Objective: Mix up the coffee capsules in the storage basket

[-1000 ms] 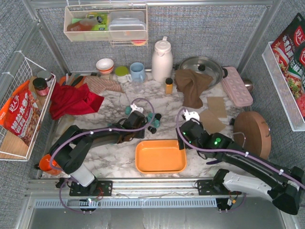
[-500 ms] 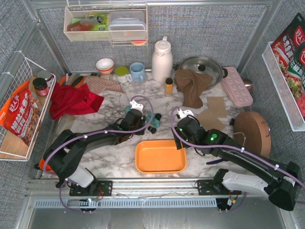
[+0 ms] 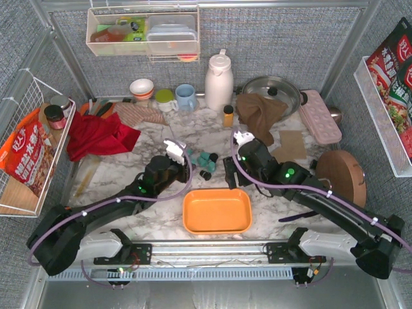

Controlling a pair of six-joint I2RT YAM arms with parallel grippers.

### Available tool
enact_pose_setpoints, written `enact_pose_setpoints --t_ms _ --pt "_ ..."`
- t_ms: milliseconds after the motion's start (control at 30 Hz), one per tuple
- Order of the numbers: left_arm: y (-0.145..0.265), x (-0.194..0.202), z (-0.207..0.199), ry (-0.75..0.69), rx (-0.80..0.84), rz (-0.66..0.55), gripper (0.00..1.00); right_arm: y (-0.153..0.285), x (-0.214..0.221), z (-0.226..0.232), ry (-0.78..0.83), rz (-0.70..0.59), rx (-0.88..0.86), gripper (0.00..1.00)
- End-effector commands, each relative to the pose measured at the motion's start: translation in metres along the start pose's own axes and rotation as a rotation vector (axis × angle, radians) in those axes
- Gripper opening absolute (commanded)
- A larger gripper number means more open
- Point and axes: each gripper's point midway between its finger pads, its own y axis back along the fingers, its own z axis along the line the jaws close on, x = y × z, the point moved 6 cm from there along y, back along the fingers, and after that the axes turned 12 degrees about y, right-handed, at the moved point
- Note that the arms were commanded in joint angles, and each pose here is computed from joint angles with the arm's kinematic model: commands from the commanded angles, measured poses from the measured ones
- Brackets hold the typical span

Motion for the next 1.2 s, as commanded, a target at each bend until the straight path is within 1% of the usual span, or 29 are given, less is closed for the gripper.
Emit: enact_pose_setpoints --t_ms 0,167,333,433,633,867,1067,1167 --pt "0.008 -0.028 -0.023 -0.077 0.186 -0.146 0.41 0.001 -0.026 0.011 -0.004 -0.069 -0.077 0.76" --pt "0.025 -0.024 -0.033 -0.119 0.315 -0.205 0.4 -0.003 -0.038 0.016 -0.01 -0.081 -0.106 0.76" --pt "0.042 -0.017 -0.041 -0.211 0.431 -0.278 0.4 -0.011 -0.047 0.021 -0.011 -0.083 -0.124 0.76" --pt "0.049 -0.015 -0.042 -0.243 0.448 -0.304 0.4 -0.014 -0.052 0.023 -0.013 -0.083 -0.135 0.76" --pt "0.054 -0.004 -0.044 -0.305 0.491 -0.301 0.39 -0.012 -0.063 0.029 -0.022 -0.105 -0.175 0.76" --pt "0.05 0.0 -0.052 -0.395 0.533 -0.329 0.38 -0.003 -0.077 0.033 -0.046 -0.159 -0.209 0.76" --pt "0.043 0.004 -0.064 -0.425 0.582 -0.319 0.37 0.003 -0.088 0.043 -0.1 -0.234 -0.287 0.76" --pt "0.04 0.006 -0.069 -0.434 0.589 -0.325 0.37 0.001 -0.088 0.051 -0.112 -0.231 -0.334 0.76"
